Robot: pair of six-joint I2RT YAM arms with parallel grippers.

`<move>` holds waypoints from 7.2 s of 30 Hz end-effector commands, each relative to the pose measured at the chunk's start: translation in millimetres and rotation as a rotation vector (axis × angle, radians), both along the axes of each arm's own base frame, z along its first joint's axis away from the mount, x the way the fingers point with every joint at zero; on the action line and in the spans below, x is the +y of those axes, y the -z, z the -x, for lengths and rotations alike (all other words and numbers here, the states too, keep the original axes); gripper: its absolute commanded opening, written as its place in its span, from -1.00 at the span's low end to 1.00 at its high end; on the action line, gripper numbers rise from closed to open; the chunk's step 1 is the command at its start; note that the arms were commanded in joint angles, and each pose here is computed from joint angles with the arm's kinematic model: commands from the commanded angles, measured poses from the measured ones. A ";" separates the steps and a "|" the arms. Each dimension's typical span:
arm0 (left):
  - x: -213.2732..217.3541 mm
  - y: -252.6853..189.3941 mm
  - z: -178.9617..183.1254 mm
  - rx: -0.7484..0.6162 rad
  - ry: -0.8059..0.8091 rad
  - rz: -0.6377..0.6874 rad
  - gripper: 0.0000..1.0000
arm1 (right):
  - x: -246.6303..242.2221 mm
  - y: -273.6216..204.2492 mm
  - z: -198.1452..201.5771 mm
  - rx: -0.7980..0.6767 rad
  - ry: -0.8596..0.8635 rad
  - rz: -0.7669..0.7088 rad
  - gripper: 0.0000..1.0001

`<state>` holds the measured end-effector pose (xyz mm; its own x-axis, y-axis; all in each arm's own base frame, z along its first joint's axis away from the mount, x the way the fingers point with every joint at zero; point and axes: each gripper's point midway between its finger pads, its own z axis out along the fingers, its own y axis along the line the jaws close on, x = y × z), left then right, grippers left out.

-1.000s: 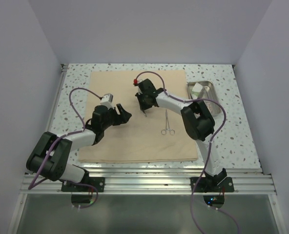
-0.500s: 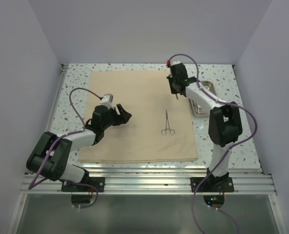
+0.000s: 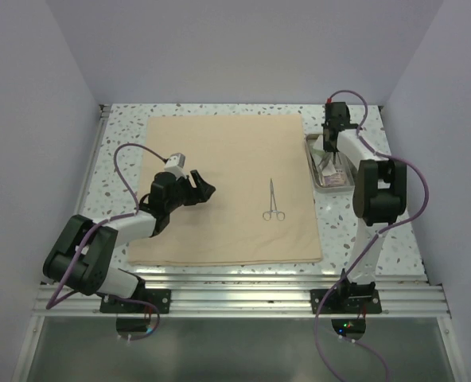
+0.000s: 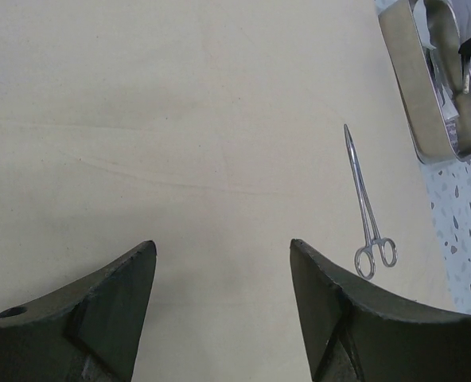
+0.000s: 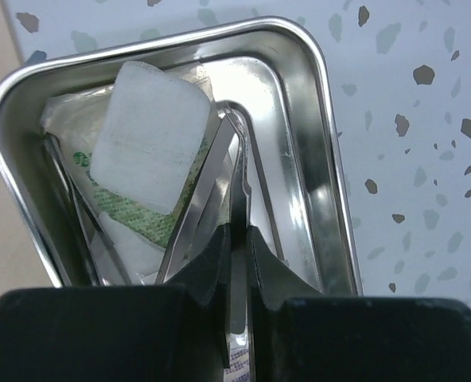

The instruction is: Prepare the surgical pack

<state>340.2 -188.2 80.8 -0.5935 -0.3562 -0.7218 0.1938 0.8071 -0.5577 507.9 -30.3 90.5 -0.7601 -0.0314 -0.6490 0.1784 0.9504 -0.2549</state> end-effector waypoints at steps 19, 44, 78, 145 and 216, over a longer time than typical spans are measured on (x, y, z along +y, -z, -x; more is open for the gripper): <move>-3.2 -6.5 -7.0 -0.024 0.009 0.021 0.44 | -0.3 3.8 20.4 0.051 0.101 -0.085 -0.20; -97.2 0.2 15.9 -0.014 0.360 0.050 0.42 | 204.5 30.2 154.1 0.157 -0.226 -0.461 0.22; -190.9 95.9 59.2 0.285 0.600 -0.099 -0.57 | 214.2 86.7 230.7 0.291 -0.139 -0.716 -0.02; -182.3 91.7 53.3 0.269 0.548 -0.157 -0.65 | 245.7 23.7 222.3 0.182 -0.203 -1.021 -0.54; -135.0 20.4 32.9 0.072 0.363 -0.053 0.00 | 66.1 -104.1 111.6 -0.008 -0.070 0.082 -1.00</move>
